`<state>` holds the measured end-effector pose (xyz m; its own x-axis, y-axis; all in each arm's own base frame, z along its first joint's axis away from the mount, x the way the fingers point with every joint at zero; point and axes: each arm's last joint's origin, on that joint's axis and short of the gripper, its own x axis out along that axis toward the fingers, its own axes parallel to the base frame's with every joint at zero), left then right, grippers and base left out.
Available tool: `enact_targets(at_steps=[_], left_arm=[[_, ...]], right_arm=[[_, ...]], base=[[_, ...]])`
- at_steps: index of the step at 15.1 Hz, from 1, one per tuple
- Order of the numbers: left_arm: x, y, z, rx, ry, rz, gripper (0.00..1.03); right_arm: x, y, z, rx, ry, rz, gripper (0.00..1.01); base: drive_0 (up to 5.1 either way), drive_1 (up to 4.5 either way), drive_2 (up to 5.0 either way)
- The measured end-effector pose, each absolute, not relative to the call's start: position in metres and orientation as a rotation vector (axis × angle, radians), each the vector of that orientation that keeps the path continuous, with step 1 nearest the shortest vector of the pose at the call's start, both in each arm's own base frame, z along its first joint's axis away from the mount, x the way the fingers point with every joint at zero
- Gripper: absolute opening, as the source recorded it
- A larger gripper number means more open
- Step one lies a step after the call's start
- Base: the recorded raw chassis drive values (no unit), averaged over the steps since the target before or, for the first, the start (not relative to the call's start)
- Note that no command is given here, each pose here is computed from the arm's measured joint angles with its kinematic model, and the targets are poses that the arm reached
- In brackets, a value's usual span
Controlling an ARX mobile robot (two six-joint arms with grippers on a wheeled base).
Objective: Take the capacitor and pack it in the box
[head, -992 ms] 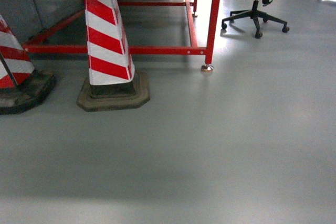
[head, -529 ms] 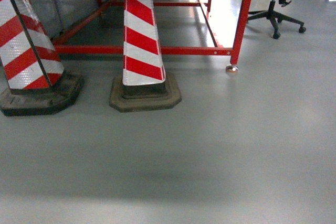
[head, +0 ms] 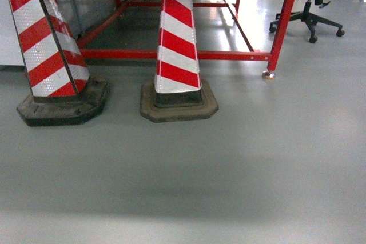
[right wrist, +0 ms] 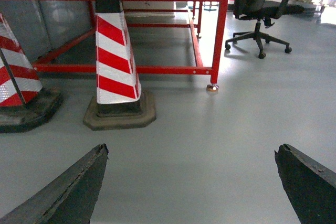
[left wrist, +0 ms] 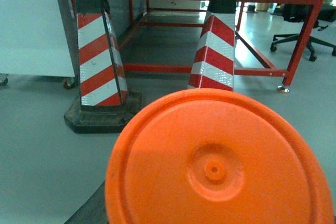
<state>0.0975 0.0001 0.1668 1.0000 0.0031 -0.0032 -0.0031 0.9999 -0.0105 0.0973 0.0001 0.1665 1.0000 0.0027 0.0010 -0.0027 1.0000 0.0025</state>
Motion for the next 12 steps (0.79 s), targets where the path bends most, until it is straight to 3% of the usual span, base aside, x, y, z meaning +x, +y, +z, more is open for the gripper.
enact_targets(at_steps=[3,12], left_arm=[[0.0975,0.0001,0.1667,-0.01,0.004,0.003,0.44],[0.0975,0.0,0.1669,-0.01,0.002,-0.001,0.44]], right_arm=[[0.0973,0.0001,0.1666,0.002,-0.001,0.003,0.98],[0.0973,0.0,0.1669,0.002,-0.004,0.002,0.98]], base=[[0.0,0.0,0.0],[2.4,2.4,-4.9]])
